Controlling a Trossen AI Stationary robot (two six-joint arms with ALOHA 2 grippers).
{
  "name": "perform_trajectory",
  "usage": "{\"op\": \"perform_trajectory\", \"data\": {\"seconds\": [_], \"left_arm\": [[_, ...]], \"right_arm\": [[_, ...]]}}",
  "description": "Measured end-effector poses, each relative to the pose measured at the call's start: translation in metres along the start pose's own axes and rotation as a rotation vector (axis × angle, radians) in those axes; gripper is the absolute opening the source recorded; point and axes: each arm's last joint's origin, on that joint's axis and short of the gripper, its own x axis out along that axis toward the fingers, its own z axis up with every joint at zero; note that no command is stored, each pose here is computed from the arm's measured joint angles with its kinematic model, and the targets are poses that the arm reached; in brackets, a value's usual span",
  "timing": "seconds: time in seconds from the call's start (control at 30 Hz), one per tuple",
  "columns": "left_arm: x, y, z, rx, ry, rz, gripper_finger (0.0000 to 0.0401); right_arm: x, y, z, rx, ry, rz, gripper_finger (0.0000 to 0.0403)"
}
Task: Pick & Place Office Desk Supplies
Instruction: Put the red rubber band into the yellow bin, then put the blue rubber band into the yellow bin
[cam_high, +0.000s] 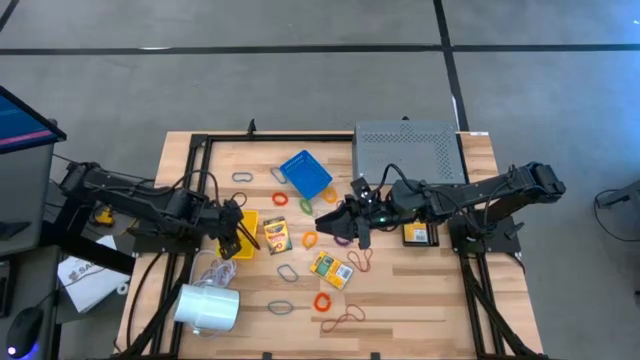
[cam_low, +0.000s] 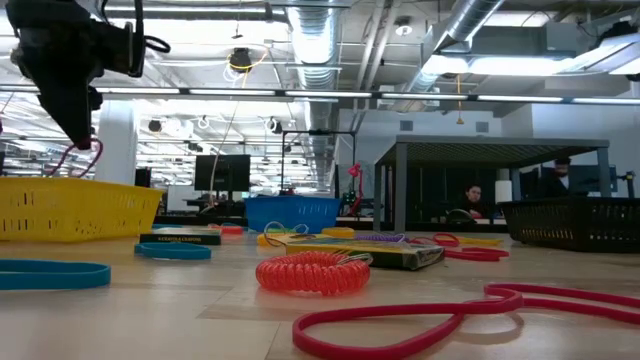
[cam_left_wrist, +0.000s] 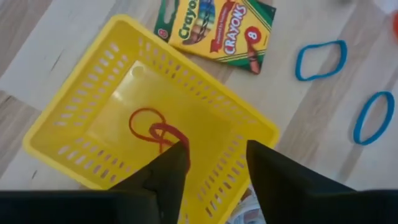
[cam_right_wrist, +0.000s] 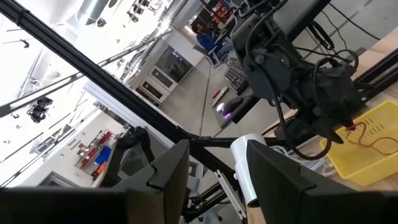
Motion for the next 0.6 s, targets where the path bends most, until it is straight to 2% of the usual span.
{"op": "perform_trajectory", "data": {"seconds": [0.4, 0.47, 0.6], "left_arm": [[0.000, -0.001, 0.001, 0.005, 0.002, -0.027, 0.0192], [-0.002, -0.005, 0.003, 0.025, -0.020, -0.082, 0.0195], [-0.005, -0.020, 0.015, 0.096, -0.112, -0.279, 0.0199]], "right_arm": [[0.000, 0.000, 0.000, -0.001, -0.001, 0.002, 0.0159], [0.000, 0.000, 0.000, -0.003, -0.001, 0.002, 0.0159], [0.000, 0.000, 0.000, -0.003, -0.001, 0.002, 0.0159]]}}
